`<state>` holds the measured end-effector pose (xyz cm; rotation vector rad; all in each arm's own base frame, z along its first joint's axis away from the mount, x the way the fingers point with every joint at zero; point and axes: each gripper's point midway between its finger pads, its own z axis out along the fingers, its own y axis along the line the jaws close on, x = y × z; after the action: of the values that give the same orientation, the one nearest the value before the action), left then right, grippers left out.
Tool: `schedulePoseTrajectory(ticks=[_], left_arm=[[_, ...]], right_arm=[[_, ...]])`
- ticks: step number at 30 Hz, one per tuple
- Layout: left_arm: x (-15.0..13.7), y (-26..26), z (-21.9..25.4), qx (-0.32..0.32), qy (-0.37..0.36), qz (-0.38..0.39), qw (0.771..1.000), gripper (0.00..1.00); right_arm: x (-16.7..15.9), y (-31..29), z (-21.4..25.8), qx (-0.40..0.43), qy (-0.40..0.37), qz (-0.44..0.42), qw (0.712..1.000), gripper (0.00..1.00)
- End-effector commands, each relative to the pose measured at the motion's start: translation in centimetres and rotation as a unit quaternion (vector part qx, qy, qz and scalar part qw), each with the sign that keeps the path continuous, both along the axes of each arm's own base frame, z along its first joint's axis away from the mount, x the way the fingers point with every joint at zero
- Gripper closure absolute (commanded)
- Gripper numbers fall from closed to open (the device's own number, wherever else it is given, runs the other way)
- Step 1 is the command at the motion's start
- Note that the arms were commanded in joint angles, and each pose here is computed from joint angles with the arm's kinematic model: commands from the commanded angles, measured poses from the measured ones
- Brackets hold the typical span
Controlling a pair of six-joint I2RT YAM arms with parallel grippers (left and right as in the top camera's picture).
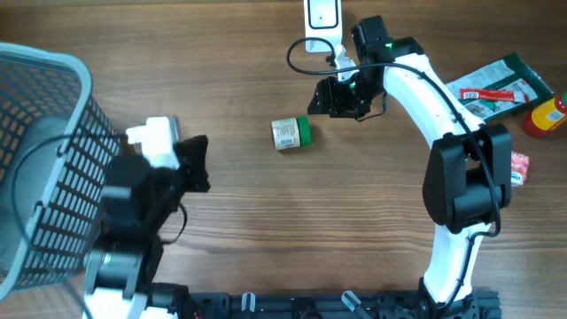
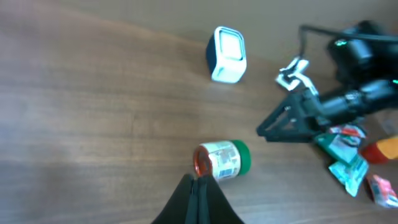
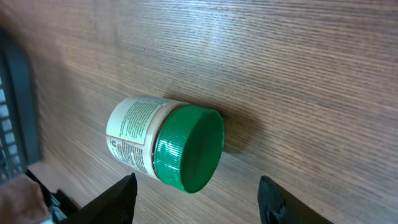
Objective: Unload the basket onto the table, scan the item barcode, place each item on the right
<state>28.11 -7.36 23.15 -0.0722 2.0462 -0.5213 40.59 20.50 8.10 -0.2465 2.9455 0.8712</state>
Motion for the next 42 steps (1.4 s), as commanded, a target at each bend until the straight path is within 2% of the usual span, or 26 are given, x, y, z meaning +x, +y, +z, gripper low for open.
schedulePoseTrajectory(ticks=[1,4,5,6,8,9,10,11,15,21,25,28,31,34,36,39,40,42], left_arm=[[-1.7,0.4,0.6,0.024,-0.016,-0.007,1.000,0.96],[-2.0,0.4,0.1,0.026,-0.003,-0.008,1.000,0.96],[-2.0,0.4,0.1,0.026,-0.003,-0.008,1.000,0.93],[-2.0,0.4,0.1,0.025,-0.003,-0.008,1.000,0.74],[-2.0,0.4,0.1,0.026,-0.003,-0.008,1.000,0.69],[-2.0,0.4,0.1,0.025,-0.003,-0.008,1.000,0.44],[-2.0,0.4,0.1,0.025,-0.003,-0.008,1.000,0.15],[-2.0,0.4,0.1,0.025,-0.003,-0.008,1.000,0.00],[-2.0,0.4,0.1,0.025,-0.003,-0.007,1.000,0.00],[-2.6,0.5,-1.0,0.028,0.022,-0.008,0.999,0.00],[-3.8,0.6,-3.0,0.033,0.071,-0.009,0.997,0.00],[-4.6,0.7,-4.0,0.036,0.097,-0.010,0.995,0.00],[-5.0,0.8,-4.6,0.038,0.112,-0.010,0.993,0.00],[-5.1,0.8,-4.6,0.038,0.112,-0.010,0.993,0.00],[-5.1,0.8,-4.6,0.038,0.112,-0.010,0.993,0.00],[-5.1,0.8,-4.6,0.038,0.112,-0.010,0.993,0.00],[-5.1,0.8,-4.6,0.038,0.112,-0.010,0.993,0.00],[-5.1,0.8,-4.6,0.038,0.112,-0.010,0.993,0.00]], right_arm=[[0.1,0.3,1.5,0.010,-0.037,0.033,0.999,0.37],[0.3,0.4,1.6,0.010,-0.062,0.063,0.996,0.36],[0.5,0.4,1.6,0.010,-0.086,0.091,0.992,0.33],[0.9,0.4,1.7,0.008,-0.116,0.124,0.985,0.31],[1.3,0.5,1.8,0.007,-0.150,0.159,0.976,0.31],[1.6,0.6,1.9,0.007,-0.165,0.172,0.971,0.30],[1.7,0.6,2.0,0.007,-0.175,0.182,0.968,0.29],[1.8,0.6,2.0,0.007,-0.176,0.181,0.968,0.28],[1.5,0.8,2.6,0.013,-0.135,0.133,0.982,0.28],[0.1,3.5,2.8,0.020,-0.110,0.124,0.986,0.25],[0.9,3.1,2.7,-0.008,-0.149,0.150,0.977,0.25],[2.2,2.6,4.1,-0.030,-0.209,0.173,0.962,0.25],[3.6,1.9,6.9,-0.064,-0.301,0.223,0.925,0.23],[3.3,1.8,7.9,-0.087,-0.376,0.346,0.855,0.18],[2.3,1.6,7.4,-0.092,-0.390,0.422,0.813,0.10],[0.5,1.5,6.8,-0.080,-0.397,0.506,0.762,0.08],[0.0,1.4,6.7,-0.078,-0.403,0.537,0.737,0.07],[-0.8,1.1,6.3,-0.075,-0.408,0.585,0.697,0.00]])
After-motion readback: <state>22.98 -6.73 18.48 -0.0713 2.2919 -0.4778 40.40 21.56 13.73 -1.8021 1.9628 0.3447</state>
